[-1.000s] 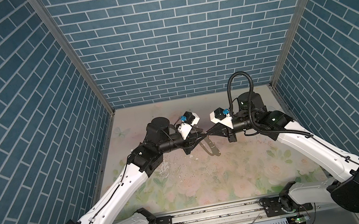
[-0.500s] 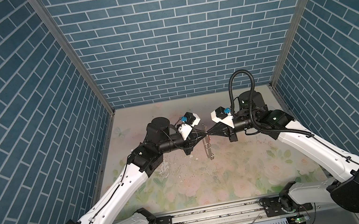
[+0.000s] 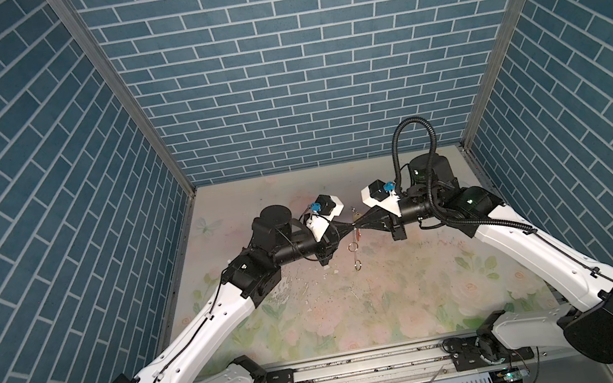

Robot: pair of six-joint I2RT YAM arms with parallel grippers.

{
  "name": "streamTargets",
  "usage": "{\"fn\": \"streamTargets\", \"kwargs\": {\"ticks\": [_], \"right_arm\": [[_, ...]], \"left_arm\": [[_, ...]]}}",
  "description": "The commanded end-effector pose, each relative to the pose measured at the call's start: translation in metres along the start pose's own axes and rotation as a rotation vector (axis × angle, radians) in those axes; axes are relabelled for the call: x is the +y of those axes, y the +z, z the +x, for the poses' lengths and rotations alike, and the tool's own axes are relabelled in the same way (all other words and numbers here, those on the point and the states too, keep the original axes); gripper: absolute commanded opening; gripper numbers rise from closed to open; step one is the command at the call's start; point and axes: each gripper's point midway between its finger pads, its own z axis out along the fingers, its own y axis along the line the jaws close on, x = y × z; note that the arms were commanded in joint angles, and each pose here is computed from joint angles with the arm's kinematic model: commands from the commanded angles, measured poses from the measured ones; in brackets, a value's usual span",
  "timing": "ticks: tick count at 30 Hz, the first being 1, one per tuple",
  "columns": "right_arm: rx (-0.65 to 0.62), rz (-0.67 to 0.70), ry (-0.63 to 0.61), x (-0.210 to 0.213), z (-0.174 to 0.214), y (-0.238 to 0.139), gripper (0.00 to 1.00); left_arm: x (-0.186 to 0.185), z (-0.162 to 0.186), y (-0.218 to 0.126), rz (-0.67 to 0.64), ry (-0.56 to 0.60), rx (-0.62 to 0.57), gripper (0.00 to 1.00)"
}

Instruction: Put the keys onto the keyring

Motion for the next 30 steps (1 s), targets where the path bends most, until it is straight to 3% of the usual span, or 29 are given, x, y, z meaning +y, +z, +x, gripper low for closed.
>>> {"fn": "streamTargets", "kwargs": {"ticks": [1,5,13,30], "right_arm": [[-0.064,0.026,-0.061,0.0,-0.028,-0.007,0.06],[-0.069,0.045,-0.044,0.0,-0.026,-0.009,0.17],[-0.096,0.053,0.007,0.001,-0.022,-0.007,0.2],[-0.078,0.134,0.02,-0.014,-0.012,-0.006,0.21]], "left_arm": [[0.0,-0.02,-0.007,-0.037,0.034,-0.119,0.0],[0.0,-0.03,-0.015,-0.062,0.043,-0.196,0.0],[0.002,-0.038,-0.017,-0.072,0.039,-0.259,0.0],[0.0,-0.041,-0.015,-0.053,0.041,-0.268,0.0]]}}
